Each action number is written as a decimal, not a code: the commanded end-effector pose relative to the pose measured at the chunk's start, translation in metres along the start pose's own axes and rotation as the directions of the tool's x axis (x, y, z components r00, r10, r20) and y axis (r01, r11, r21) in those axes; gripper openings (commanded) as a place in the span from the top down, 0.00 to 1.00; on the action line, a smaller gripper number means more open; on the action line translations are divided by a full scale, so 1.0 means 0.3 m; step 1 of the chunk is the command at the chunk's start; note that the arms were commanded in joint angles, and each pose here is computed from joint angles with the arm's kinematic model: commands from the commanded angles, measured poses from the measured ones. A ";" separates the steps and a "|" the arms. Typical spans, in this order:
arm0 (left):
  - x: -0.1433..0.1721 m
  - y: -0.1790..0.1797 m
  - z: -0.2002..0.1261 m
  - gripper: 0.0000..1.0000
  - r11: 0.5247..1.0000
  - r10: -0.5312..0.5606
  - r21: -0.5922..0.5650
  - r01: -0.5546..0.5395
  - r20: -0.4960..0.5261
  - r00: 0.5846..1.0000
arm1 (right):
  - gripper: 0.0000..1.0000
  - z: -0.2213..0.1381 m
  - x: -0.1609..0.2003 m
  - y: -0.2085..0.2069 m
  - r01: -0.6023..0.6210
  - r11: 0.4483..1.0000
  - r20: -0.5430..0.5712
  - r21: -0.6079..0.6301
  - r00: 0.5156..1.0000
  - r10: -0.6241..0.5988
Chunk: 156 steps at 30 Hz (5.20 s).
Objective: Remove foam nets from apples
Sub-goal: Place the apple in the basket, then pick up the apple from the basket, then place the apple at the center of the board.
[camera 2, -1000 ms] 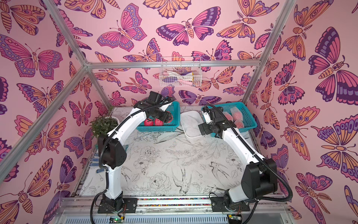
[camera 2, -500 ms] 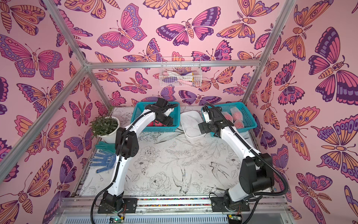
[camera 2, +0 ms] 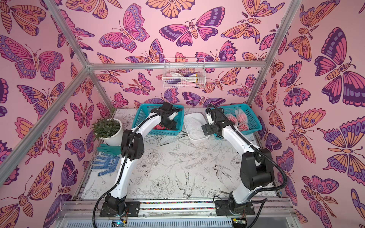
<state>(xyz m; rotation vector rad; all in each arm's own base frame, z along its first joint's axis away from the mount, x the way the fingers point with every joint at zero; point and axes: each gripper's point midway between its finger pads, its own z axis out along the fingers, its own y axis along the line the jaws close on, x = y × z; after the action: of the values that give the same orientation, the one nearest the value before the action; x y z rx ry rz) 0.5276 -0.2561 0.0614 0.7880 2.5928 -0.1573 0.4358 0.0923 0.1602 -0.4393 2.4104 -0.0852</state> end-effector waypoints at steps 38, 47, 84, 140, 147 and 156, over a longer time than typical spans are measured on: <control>0.214 -0.214 -0.597 0.04 0.983 -0.159 0.124 0.133 0.232 0.960 | 0.01 0.117 -0.014 -0.513 -0.075 0.938 -0.312 0.338 0.931 0.187; 0.205 -0.267 -0.586 0.04 0.980 -0.120 0.188 0.067 0.287 0.950 | 0.01 0.285 -0.005 -0.585 -0.068 0.913 -0.360 0.403 0.905 0.226; 0.135 -0.338 -0.587 0.04 0.969 -0.078 0.248 -0.011 0.347 0.935 | 0.32 0.520 0.077 -0.577 -0.079 0.955 -0.402 0.287 0.895 0.194; 0.048 -0.485 -0.759 0.04 0.886 -0.159 0.464 0.007 0.289 0.944 | 0.46 -0.266 -0.110 -0.089 -0.011 0.961 0.361 -0.277 0.925 0.114; 0.068 -0.508 -0.752 0.04 0.877 -0.157 0.479 0.032 0.223 0.962 | 0.45 -0.326 -0.040 0.154 0.161 0.928 0.496 -0.336 0.868 0.029; 0.091 -0.586 -0.772 0.04 0.839 -0.133 0.544 -0.001 0.206 0.970 | 0.46 -0.358 0.004 0.337 0.253 0.894 0.593 -0.369 0.805 0.016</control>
<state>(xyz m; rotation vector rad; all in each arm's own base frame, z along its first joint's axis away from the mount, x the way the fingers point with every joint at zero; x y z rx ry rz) 0.3377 -0.3293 0.2621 0.7676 2.3274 -0.9270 0.3329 0.1722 0.1965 -0.7216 1.8897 0.4806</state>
